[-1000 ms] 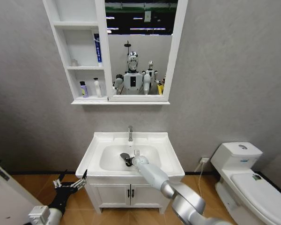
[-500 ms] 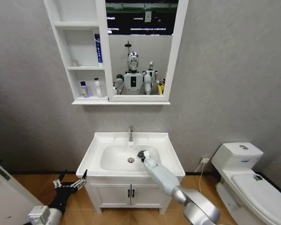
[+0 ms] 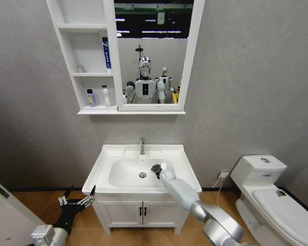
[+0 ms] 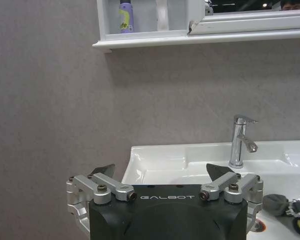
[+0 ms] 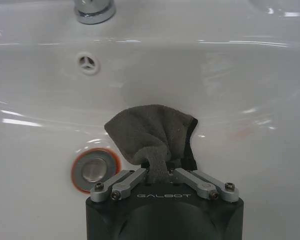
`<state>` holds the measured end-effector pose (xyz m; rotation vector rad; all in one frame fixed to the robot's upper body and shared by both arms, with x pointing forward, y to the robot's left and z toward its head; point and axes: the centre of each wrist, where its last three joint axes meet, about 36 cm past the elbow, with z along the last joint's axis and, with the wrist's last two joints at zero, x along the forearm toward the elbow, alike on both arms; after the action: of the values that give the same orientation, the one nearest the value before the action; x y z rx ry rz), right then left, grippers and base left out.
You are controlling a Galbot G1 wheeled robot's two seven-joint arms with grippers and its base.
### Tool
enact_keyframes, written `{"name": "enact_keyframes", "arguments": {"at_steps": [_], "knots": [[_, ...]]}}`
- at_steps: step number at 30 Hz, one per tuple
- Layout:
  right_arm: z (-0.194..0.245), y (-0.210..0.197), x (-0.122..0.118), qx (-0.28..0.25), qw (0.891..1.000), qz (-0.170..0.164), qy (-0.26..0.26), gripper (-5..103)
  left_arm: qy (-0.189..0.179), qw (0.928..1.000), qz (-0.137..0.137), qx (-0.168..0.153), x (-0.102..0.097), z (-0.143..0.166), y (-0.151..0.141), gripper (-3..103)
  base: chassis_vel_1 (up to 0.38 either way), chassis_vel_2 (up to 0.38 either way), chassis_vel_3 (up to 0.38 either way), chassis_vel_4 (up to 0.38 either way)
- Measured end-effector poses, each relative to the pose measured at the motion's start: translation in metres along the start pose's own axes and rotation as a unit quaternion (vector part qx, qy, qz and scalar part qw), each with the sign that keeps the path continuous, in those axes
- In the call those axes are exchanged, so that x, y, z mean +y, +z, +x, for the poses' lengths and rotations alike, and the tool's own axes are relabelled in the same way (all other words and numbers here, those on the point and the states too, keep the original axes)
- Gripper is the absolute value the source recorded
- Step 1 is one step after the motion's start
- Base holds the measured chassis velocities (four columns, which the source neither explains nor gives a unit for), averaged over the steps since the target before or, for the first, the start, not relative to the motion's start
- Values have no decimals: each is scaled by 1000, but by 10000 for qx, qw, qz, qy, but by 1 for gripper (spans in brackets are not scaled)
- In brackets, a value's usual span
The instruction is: Move facial cleanser and shampoo from washbasin to cabinet, then wipe washbasin with towel.
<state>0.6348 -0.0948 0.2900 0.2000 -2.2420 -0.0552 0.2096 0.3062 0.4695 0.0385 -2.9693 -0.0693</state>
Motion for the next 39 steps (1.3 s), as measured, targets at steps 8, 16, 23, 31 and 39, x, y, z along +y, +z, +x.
{"name": "enact_keyframes", "arguments": {"at_steps": [8,16,23,31,39], "knots": [[4,-7,57,239,9937,-156,-1087,7,0,10000,0,0,0,0,0,100,0,0,0,0],[1,15,61,398,9910,-241,-1253,7,0,10000,0,0,0,0,0,100,0,0,0,0],[1,22,22,376,9981,-362,-326,7,0,10000,0,-1,0,0,0,100,0,0,0,0],[12,19,-39,115,9976,-333,601,7,0,10000,0,0,0,0,0,100,0,0,0,0],[3,22,-23,105,9986,-210,466,6,0,10000,0,0,0,0,0,100,0,0,0,0]]}}
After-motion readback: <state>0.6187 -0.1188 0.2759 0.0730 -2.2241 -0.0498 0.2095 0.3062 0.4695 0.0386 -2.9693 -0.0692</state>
